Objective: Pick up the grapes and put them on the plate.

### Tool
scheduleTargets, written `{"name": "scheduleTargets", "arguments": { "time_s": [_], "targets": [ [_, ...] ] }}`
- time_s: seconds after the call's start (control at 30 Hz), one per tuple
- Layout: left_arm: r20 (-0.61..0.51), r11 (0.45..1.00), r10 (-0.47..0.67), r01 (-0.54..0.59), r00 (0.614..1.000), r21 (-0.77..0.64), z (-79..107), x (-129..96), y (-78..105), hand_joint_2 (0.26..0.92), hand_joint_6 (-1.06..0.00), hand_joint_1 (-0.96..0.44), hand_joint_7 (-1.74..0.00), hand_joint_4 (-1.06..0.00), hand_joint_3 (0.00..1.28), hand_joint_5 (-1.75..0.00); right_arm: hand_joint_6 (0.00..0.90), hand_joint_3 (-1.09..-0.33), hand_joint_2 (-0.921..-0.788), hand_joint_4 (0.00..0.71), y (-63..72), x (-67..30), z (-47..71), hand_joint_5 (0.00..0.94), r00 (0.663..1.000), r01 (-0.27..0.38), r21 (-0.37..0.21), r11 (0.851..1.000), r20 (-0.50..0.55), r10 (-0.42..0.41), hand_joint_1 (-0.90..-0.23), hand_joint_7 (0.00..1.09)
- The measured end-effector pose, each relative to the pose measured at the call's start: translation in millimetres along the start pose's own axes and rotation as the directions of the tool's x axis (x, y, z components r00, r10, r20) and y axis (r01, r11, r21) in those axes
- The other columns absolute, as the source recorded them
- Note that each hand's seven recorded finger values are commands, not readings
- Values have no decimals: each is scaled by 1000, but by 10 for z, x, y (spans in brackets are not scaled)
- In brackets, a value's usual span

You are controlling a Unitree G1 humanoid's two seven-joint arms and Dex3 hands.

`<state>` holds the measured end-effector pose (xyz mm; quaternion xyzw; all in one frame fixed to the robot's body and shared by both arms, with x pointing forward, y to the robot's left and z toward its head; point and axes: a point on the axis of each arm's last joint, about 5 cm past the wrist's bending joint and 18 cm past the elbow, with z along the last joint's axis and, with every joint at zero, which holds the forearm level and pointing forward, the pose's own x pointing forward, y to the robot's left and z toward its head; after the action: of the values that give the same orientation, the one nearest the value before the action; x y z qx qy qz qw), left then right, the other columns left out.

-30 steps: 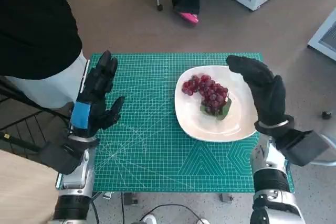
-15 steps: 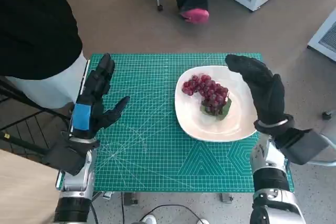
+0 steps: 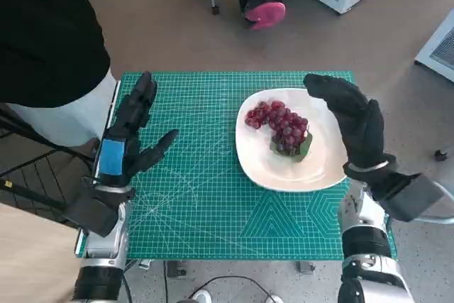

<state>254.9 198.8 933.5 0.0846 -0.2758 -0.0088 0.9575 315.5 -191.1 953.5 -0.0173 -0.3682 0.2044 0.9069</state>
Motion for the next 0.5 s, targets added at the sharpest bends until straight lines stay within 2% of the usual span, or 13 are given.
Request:
{"name": "scheduleTargets", "arguments": {
  "time_s": [0.27, 0.5],
  "targets": [
    [-3, 1000, -6, 6, 1000, 11, -4, -1, -35, 921, -359, -34, -60, -367, 260, -20, 243, -529, -921, 258, -9, -8, 0, 2, 1000, -4, 5, 1000, 4, 4, -440, 1],
    [-4, 1000, -10, 10, 1000, 6, -6, -5, -59, 921, -373, -65, -63, -379, 276, -18, 243, -525, -921, 264, -13, -11, 0, 4, 1000, -15, 7, 1000, 6, 15, -455, 0]
  ]
}}
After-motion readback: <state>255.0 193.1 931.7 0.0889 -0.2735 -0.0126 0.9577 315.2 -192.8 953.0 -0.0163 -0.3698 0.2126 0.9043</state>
